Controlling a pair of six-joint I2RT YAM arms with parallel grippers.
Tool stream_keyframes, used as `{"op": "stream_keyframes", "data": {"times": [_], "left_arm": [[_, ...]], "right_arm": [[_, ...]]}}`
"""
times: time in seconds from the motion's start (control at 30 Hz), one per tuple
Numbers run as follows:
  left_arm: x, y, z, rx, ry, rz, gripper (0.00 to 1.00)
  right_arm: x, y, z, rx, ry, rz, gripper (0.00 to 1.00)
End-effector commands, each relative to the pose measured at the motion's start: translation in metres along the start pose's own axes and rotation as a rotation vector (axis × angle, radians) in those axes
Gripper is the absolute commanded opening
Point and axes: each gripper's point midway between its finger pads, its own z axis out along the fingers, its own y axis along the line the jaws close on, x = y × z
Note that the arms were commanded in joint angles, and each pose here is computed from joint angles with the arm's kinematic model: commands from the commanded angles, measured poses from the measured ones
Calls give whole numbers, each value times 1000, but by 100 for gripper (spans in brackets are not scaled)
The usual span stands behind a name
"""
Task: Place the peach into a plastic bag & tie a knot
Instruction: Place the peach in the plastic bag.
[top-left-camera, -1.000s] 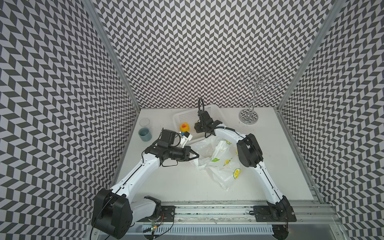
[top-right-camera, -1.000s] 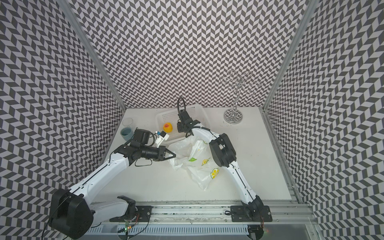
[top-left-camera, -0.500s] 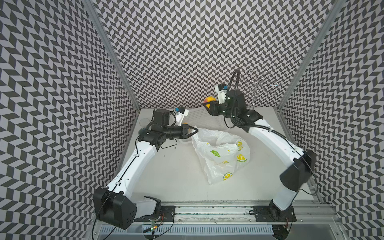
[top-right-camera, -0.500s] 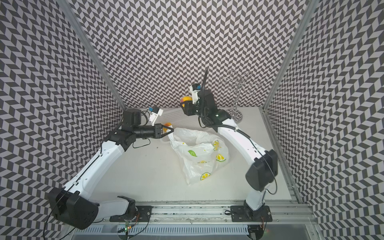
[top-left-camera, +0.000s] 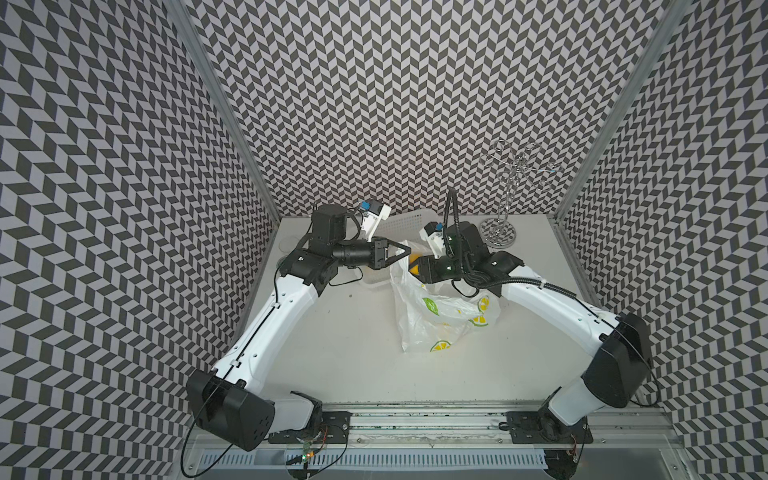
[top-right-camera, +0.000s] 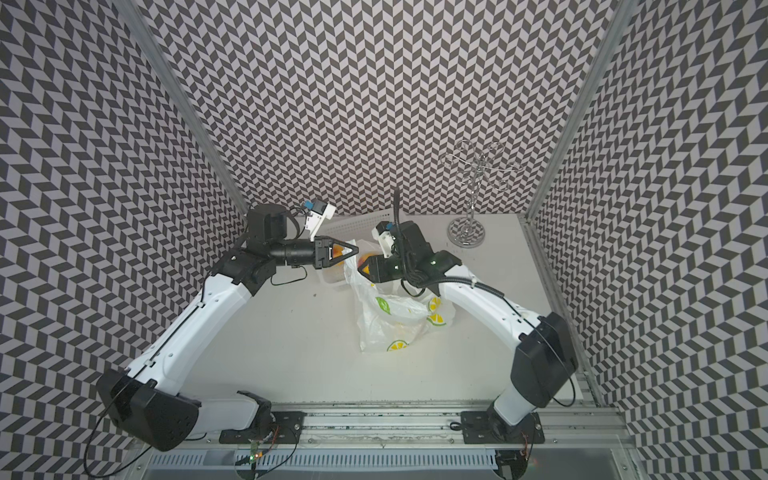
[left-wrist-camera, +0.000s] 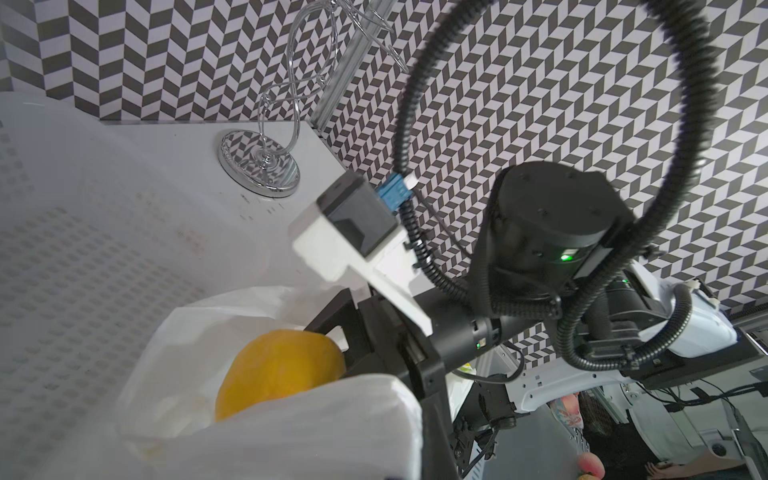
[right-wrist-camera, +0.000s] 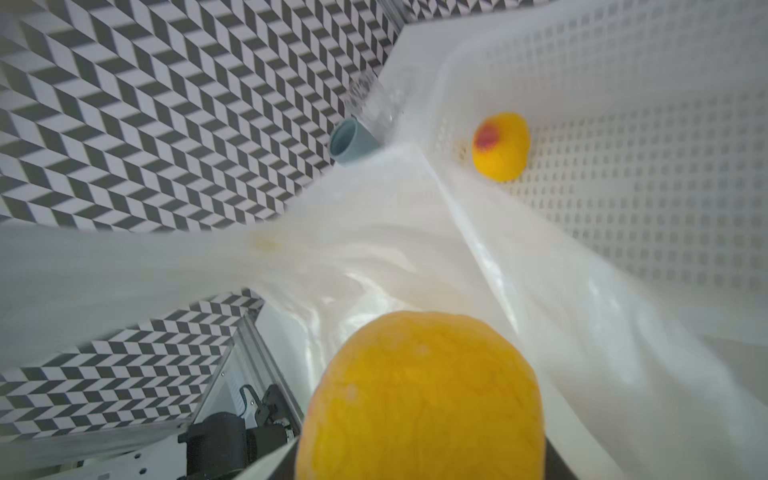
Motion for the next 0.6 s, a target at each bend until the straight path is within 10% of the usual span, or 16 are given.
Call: {"op": "stream_keyframes", "data": {"times": [0.0, 0.1, 0.3, 0.57], "left_arm": [[1, -5, -6, -5, -12, 47, 0], [9, 9, -5, -49, -5, 33, 0], [44, 33, -6, -94, 45, -54, 0], [118, 67, -14, -174, 95, -294, 0]], "right_arm": [[1, 12, -7, -44, 7, -38, 70], [-8, 27, -32, -77, -48, -84, 84], [-65, 33, -88, -69, -246, -58, 78], [-109, -42, 30, 149, -276, -30, 74]]}}
